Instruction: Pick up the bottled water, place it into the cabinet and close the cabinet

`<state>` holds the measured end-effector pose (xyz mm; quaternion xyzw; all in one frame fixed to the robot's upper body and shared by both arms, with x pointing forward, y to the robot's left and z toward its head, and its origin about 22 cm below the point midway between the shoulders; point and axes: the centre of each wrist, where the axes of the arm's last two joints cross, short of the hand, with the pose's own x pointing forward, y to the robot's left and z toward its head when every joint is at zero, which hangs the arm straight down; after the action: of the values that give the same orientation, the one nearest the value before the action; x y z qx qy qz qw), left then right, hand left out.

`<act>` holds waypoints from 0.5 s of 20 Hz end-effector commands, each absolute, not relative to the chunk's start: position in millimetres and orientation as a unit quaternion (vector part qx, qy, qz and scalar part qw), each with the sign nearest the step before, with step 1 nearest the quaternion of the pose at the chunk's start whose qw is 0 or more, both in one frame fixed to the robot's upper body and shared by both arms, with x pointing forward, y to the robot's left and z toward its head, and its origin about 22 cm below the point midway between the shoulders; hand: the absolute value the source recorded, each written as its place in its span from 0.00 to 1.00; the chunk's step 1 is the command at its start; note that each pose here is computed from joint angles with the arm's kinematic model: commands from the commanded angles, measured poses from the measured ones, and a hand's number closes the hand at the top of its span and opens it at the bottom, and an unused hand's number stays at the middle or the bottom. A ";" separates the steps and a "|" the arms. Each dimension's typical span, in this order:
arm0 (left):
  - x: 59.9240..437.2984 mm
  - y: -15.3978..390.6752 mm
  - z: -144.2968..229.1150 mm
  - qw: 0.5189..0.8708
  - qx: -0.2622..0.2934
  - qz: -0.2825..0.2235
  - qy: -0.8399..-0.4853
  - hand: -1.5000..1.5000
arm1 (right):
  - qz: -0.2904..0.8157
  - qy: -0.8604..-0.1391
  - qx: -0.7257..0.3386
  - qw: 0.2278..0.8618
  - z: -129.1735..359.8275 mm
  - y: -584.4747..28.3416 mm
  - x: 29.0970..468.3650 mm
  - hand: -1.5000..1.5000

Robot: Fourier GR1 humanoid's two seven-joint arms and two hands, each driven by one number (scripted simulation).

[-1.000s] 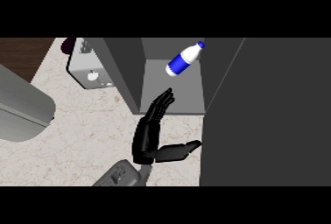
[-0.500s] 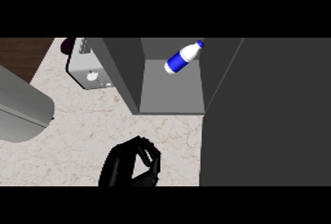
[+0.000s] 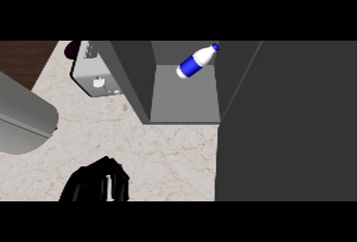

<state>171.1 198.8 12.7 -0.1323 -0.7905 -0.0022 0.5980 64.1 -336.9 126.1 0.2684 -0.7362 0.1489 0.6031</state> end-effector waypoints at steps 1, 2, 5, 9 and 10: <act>166.5 232.5 18.9 0.591 -0.121 -0.001 -0.797 1.00 | 0.265 -0.749 0.251 0.554 178.7 -297.3 50.6 1.00; 157.2 233.9 26.7 0.586 -0.121 0.000 -0.801 1.00 | 0.266 -0.742 0.248 0.563 172.5 -301.9 49.4 1.00; 163.5 250.4 40.1 0.582 -0.136 0.016 -0.802 0.00 | 0.272 -0.761 0.249 0.534 182.2 -291.0 49.3 1.00; 159.6 271.6 47.3 0.574 -0.121 0.017 -0.810 0.00 | 0.293 -0.740 0.276 0.538 177.7 -284.4 52.6 1.00; 151.7 277.8 46.5 0.575 -0.111 0.016 -0.811 0.00 | 0.288 -0.744 0.280 0.534 177.8 -283.2 51.9 1.00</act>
<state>158.4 258.8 37.1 -0.1227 -0.8035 0.0180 0.5822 67.8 -321.3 119.8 0.3290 -0.7303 0.1687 0.5744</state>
